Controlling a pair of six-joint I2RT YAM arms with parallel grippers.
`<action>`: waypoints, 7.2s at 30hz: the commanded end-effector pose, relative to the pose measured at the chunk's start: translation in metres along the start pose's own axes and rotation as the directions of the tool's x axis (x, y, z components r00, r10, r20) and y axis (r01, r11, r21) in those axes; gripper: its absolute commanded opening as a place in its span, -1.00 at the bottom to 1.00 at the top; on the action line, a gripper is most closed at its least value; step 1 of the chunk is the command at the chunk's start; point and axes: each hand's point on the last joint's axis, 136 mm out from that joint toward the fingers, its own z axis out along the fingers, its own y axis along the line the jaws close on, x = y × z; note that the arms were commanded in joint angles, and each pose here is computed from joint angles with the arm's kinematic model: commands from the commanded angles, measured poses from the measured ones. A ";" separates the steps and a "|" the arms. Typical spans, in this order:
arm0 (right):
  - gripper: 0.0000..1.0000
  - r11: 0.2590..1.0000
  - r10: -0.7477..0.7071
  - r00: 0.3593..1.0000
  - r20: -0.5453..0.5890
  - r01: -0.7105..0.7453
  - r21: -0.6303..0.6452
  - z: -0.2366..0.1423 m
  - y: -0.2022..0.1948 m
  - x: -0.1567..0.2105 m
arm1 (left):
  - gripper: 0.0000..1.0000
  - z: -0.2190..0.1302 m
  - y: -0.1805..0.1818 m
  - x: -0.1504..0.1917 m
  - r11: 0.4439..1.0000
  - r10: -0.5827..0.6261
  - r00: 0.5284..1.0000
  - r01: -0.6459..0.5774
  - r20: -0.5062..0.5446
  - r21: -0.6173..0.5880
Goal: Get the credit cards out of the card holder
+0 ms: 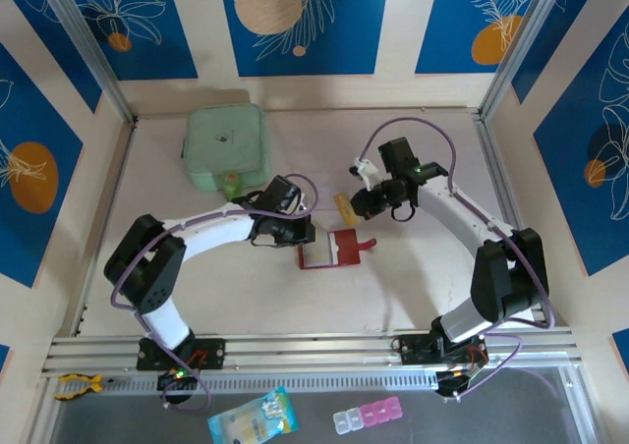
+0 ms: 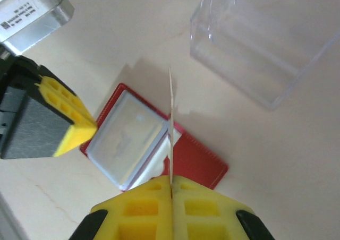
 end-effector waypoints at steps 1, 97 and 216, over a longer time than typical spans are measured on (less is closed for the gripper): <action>-1.00 0.967 -0.248 0.962 -0.111 0.254 0.036 -0.001 -0.006 0.005 | -0.79 -0.014 0.009 -0.001 0.999 0.028 0.999 -0.026 0.046 -0.035; -0.71 0.990 0.140 0.979 -0.151 -0.140 0.012 0.071 -0.007 0.007 | -0.80 -0.031 0.032 -0.001 0.996 -0.073 0.994 0.069 0.077 0.048; -0.24 0.710 0.636 0.720 -0.277 -0.687 -0.158 0.107 0.086 0.044 | -0.98 0.024 0.067 0.036 0.990 -0.086 0.994 0.078 -0.069 -0.118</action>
